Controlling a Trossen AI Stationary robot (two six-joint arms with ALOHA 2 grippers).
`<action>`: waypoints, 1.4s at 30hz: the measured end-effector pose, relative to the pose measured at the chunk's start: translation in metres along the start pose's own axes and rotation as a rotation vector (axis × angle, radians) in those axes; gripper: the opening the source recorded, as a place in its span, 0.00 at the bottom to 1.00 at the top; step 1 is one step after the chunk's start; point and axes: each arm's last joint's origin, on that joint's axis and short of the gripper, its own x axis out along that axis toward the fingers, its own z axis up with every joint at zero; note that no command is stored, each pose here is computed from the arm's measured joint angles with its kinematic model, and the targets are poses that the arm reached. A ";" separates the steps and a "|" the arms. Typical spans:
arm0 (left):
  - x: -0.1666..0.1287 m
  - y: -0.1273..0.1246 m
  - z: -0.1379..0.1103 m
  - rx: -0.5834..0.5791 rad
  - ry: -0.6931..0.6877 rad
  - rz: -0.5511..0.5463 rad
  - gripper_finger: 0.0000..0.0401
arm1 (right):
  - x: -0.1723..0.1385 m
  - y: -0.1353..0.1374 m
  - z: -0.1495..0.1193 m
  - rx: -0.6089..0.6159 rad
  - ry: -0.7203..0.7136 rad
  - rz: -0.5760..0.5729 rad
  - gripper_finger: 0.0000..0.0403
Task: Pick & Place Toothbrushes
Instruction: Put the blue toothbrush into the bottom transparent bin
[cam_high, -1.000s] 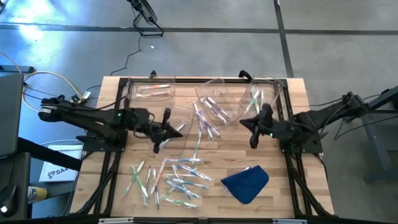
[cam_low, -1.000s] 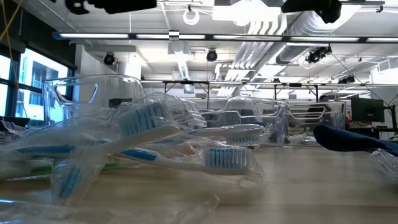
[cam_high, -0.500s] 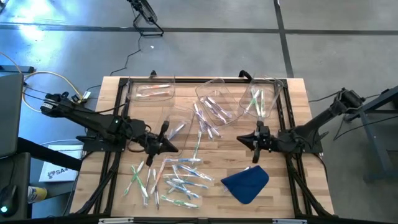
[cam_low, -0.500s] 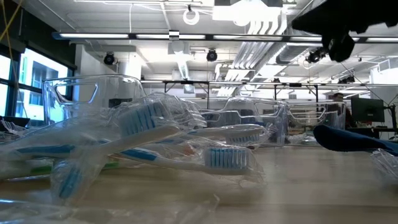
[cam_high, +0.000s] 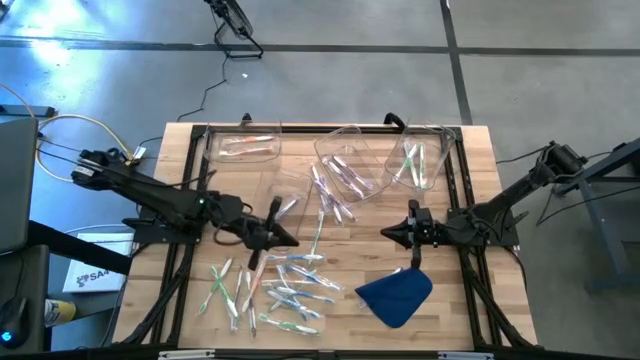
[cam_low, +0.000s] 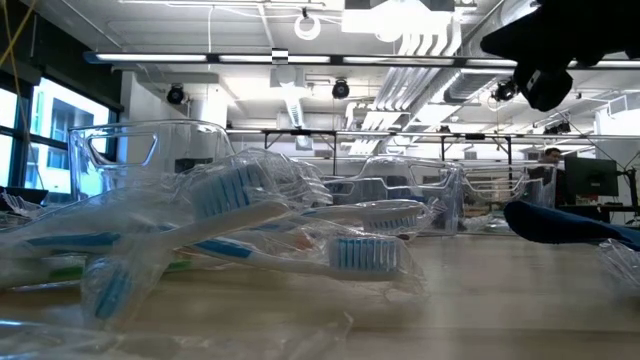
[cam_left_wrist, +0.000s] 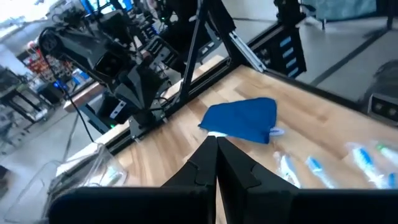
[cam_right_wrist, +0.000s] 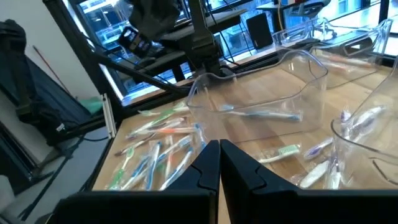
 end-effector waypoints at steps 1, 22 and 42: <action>0.003 -0.001 -0.002 0.009 0.005 -0.001 0.00 | 0.000 0.000 0.000 -0.001 0.000 0.000 0.01; 0.099 0.005 0.009 0.109 0.519 -0.254 0.00 | 0.000 0.000 -0.001 -0.002 0.008 -0.002 0.01; 0.151 -0.015 -0.015 0.023 0.483 -0.422 0.21 | 0.000 -0.003 -0.007 -0.042 0.065 -0.028 0.01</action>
